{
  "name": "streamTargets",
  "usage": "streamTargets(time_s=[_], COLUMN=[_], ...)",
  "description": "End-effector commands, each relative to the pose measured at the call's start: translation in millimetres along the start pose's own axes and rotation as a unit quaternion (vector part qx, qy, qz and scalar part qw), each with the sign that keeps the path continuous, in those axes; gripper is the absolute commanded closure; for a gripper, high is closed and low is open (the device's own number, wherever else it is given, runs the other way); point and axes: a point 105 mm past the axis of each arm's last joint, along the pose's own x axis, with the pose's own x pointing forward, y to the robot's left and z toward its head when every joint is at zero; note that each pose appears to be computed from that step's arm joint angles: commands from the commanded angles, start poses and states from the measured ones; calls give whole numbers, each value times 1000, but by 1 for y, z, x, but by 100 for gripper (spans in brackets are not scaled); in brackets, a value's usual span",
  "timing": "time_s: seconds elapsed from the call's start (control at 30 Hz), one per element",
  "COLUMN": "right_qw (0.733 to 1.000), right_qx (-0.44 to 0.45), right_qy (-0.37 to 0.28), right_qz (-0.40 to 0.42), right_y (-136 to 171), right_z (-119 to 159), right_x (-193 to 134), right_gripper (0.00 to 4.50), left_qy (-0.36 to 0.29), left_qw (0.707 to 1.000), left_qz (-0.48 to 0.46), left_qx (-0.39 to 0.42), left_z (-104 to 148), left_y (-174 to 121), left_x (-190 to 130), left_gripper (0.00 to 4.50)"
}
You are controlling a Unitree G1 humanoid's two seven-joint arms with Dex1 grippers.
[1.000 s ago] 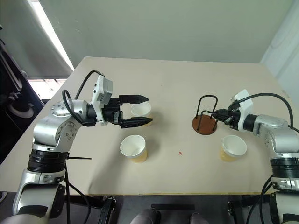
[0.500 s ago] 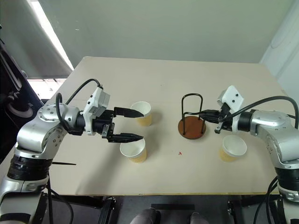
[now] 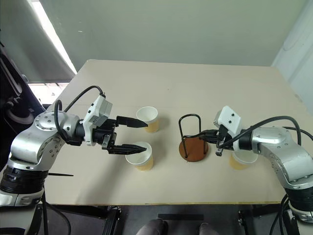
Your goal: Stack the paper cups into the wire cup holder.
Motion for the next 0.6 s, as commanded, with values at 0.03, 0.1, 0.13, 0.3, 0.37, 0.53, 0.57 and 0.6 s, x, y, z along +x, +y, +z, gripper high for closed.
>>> streamTargets(time_s=[0.03, 0.1, 0.13, 0.3, 0.37, 0.53, 0.57, 0.6], right_qw=[1000, 1000, 1000, 999, 999, 999, 999, 999], right_qx=[-20, -21, -22, -30, -31, -36, -37, -34], right_qy=[-8, -2, 4, 28, 31, 36, 37, 36], right_qz=[-2, 2, 4, 12, 13, 8, 6, 6], right_y=[1, 2, 3, 5, 6, 5, 5, 5], right_z=[4, 1, -1, -12, -13, -14, -14, -13], right_x=[0, 1, 2, 2, 2, 1, 0, -3], right_gripper=[447, 447, 447, 392, 332, 169, 134, 101], left_qy=[-7, -8, -8, -9, -10, -12, -12, -11], left_qw=[1000, 1000, 1000, 1000, 1000, 1000, 1000, 1000], left_qz=[8, 9, 10, 10, 10, 8, 8, 7], left_qx=[22, 22, 21, 21, 21, 19, 19, 20], left_z=[11, 11, 11, 10, 10, 10, 10, 10], left_y=[-2, -2, -2, -2, -2, -2, -3, -3], left_x=[-6, -6, -6, -5, -4, -3, -4, -4], left_gripper=[0, 0, 0, 0, 0, 0, 0, 0])
